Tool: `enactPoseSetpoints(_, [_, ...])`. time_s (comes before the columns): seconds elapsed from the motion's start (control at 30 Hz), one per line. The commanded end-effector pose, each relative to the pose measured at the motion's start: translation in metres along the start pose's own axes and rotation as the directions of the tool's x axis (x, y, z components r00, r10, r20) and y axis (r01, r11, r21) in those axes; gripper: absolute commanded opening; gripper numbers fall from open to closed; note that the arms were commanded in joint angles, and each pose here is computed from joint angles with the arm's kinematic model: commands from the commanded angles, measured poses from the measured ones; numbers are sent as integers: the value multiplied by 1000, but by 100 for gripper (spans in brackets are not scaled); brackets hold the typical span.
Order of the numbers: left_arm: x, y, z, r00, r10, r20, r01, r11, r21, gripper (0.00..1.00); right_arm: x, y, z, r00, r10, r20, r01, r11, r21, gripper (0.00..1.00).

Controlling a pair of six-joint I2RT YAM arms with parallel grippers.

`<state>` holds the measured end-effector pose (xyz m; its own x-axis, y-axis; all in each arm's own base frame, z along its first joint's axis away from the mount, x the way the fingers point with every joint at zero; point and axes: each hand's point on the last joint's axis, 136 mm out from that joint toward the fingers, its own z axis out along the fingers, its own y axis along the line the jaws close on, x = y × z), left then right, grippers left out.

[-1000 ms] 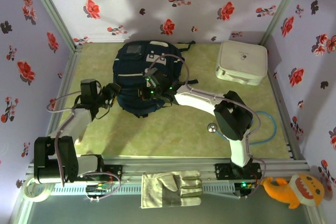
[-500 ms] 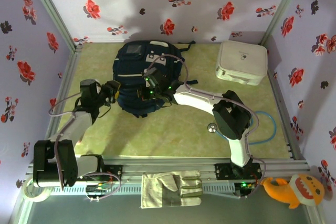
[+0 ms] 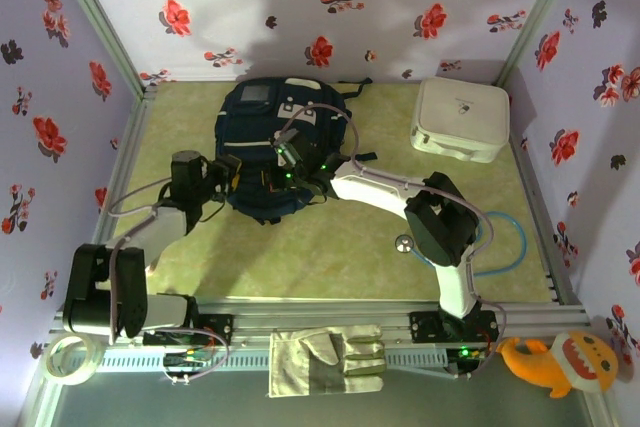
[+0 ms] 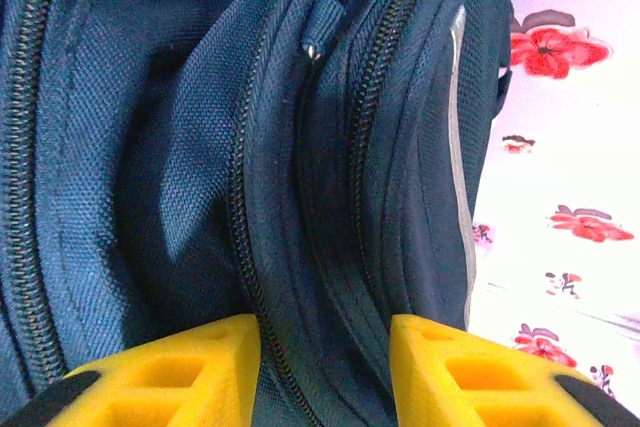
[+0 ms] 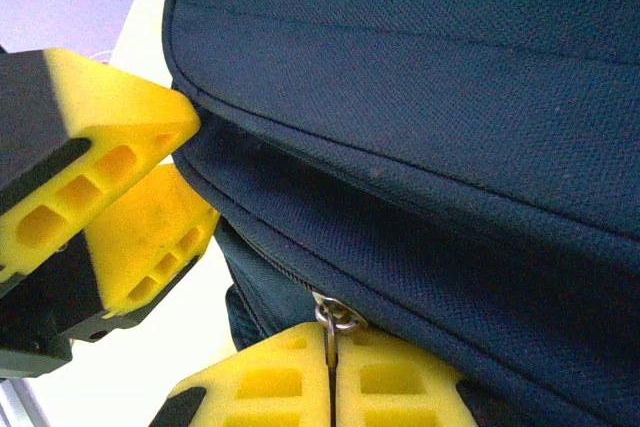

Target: Pack the student bag

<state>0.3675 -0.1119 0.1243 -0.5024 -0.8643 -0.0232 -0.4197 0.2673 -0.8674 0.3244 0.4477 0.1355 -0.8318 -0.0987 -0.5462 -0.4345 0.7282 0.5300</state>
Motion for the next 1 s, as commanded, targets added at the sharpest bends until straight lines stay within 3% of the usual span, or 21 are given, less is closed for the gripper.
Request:
enactPoseSetpoints(0.0, [-3, 2, 6, 999, -24, 33, 24, 1000, 5, 37, -19, 19, -5, 998, -4, 65, 7, 999, -50, 0])
enactPoseSetpoints(0.2, [-8, 12, 8, 997, -29, 70, 31, 999, -37, 27, -18, 11, -7, 997, -11, 70, 12, 1000, -15, 0])
enactPoseSetpoints(0.5, [-18, 11, -3, 991, 51, 123, -42, 997, -67, 0, -10, -61, -40, 990, -74, 120, 33, 950, 310, 0])
enactPoseSetpoints(0.77, [-21, 16, -12, 983, 136, 123, -121, 985, -127, 0, -16, -117, -72, 985, -136, 104, 78, 896, 436, 0])
enactPoseSetpoints(0.97, [-20, 21, -14, 979, 174, 105, -157, 975, -154, 0, -29, -133, -76, 987, -72, 143, 7, 914, 406, 0])
